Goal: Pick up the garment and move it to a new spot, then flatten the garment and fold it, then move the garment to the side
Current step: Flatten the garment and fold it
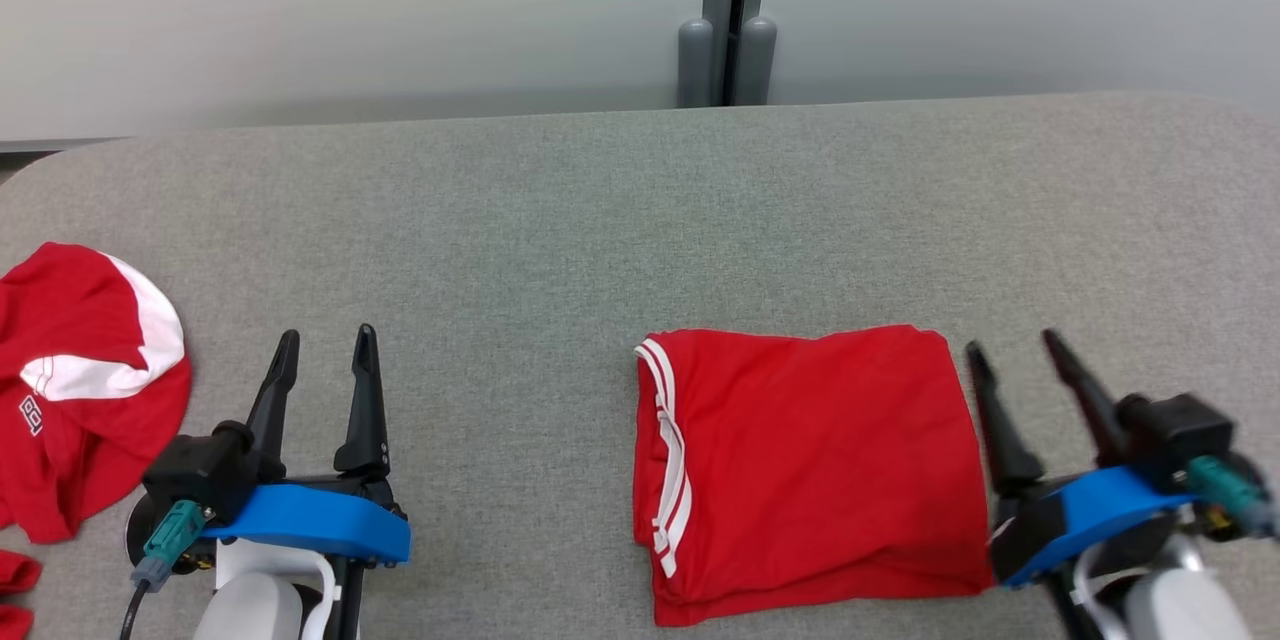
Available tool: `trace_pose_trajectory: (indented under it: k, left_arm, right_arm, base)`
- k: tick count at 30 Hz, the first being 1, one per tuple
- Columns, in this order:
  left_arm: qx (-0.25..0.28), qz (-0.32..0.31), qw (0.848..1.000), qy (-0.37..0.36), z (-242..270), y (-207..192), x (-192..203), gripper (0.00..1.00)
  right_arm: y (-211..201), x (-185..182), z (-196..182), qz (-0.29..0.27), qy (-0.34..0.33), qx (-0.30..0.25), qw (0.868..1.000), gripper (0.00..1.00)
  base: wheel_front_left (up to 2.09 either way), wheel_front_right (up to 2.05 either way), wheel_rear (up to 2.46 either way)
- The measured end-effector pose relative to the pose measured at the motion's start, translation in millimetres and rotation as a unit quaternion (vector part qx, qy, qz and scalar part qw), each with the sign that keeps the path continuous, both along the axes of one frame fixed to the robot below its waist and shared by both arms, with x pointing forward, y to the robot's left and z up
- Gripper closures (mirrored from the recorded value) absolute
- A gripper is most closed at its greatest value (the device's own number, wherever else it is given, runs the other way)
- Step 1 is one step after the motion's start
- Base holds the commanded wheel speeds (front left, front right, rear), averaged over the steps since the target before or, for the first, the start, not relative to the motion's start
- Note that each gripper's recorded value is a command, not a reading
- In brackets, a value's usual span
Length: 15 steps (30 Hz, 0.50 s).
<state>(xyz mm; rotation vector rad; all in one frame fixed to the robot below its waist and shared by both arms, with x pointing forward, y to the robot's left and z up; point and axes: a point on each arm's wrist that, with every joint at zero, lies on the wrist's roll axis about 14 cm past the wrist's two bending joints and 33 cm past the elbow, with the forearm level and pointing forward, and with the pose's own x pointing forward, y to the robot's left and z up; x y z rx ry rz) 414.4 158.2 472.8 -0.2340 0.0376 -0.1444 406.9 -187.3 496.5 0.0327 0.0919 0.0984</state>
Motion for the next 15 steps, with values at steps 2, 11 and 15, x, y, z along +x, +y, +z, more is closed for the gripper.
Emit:
trace_pose_trajectory:
  k: [2, 11, 15]
  left_arm:
    - [0.0, 0.001, 1.0, 0.002, -1.3, 0.9, -0.1, 0.0]
    - [0.005, 0.0, 1.0, 0.006, -5.5, 1.7, 2.0, 0.0]
    - [0.007, -0.001, 1.0, 0.008, -7.0, 2.0, 2.3, 0.0]
  right_arm:
    - [14.9, -1.2, -12.9, 0.014, 0.009, 0.01, 1.0, 0.0]
    - [114.3, -9.0, -80.6, 0.144, 0.123, 0.018, 0.982, 1.0]
    - [154.8, -11.0, -85.7, 0.21, 0.138, 0.012, 0.968, 1.0]
  base:
    - [0.0, 0.0, 0.0]
    - [0.0, 0.0, 0.0]
    - [0.0, 0.0, 0.0]
